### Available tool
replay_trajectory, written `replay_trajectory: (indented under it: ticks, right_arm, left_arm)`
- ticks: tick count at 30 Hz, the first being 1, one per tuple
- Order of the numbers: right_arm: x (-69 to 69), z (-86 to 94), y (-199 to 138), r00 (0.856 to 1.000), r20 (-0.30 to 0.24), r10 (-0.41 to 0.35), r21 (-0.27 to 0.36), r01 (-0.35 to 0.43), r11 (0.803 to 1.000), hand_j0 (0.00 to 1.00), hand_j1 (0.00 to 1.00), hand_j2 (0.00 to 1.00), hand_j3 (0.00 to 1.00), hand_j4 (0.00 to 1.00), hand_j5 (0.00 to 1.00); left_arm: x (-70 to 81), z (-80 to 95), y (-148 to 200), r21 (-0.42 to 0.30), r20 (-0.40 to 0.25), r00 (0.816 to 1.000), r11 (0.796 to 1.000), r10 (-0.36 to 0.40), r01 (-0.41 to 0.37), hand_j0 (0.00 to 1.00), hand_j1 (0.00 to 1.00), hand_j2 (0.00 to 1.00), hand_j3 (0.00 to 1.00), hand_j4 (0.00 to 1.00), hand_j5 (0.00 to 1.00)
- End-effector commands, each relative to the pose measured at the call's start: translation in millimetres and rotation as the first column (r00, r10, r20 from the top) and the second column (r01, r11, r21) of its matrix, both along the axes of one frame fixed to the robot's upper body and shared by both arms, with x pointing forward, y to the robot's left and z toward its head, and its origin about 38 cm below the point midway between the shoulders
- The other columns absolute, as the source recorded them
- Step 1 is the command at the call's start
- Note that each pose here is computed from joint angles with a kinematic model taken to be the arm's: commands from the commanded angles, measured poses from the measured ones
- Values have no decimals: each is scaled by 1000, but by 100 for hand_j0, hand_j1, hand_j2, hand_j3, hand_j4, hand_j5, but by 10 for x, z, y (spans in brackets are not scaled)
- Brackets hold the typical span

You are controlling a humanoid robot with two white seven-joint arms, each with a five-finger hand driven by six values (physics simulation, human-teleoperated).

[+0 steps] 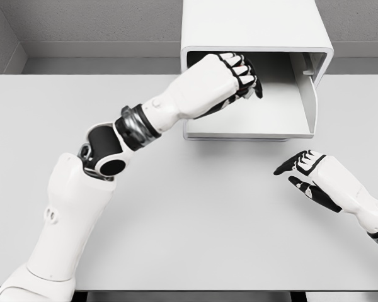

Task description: Slide open multi-storey tabletop storage cabinets and put open load switch and slide close multi-storey tabletop storage cabinets

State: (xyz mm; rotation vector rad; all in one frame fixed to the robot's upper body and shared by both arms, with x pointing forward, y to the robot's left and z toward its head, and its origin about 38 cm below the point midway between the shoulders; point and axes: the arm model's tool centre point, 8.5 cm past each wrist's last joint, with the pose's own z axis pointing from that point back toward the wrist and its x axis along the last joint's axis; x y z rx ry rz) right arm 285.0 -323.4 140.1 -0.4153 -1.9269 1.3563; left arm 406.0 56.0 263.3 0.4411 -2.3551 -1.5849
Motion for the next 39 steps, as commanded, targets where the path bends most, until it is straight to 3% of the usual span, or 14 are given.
replay_trajectory:
  ticks: [1, 11, 18, 23, 34, 39]
  right_arm:
    - [1, 6, -4, 1000, -1, -1, 5, 1, 1000, 57, 57, 57, 57, 57, 57]
    - [1, 6, -4, 1000, -1, -1, 5, 1, 1000, 57, 57, 57, 57, 57, 57]
    - [1, 6, -4, 1000, -1, -1, 5, 1, 1000, 58, 58, 58, 58, 58, 58]
    - [1, 5, -3, 1000, -1, 0, 4, 0, 1000, 58, 58, 58, 58, 58, 58]
    - [1, 6, -4, 1000, -1, -1, 5, 1, 1000, 58, 58, 58, 58, 58, 58]
    - [1, 6, -4, 1000, -1, -1, 5, 1, 1000, 58, 58, 58, 58, 58, 58]
  left_arm:
    - [25, -75, -54, -2, -31, 999, 1000, -8, 8, 47, 47, 47, 47, 47, 47]
    - [156, -182, -123, 40, -71, 997, 999, -11, 14, 53, 53, 53, 53, 53, 53]
    - [148, -215, -161, 49, -78, 997, 999, -20, 24, 54, 54, 54, 54, 54, 54]
    - [146, -210, -162, 49, -76, 997, 999, -21, 24, 62, 62, 62, 62, 62, 62]
    - [146, -203, -158, 46, -75, 997, 999, -21, 24, 66, 66, 66, 66, 66, 66]
    - [148, -187, -145, 40, -73, 997, 999, -19, 22, 75, 75, 75, 75, 75, 75]
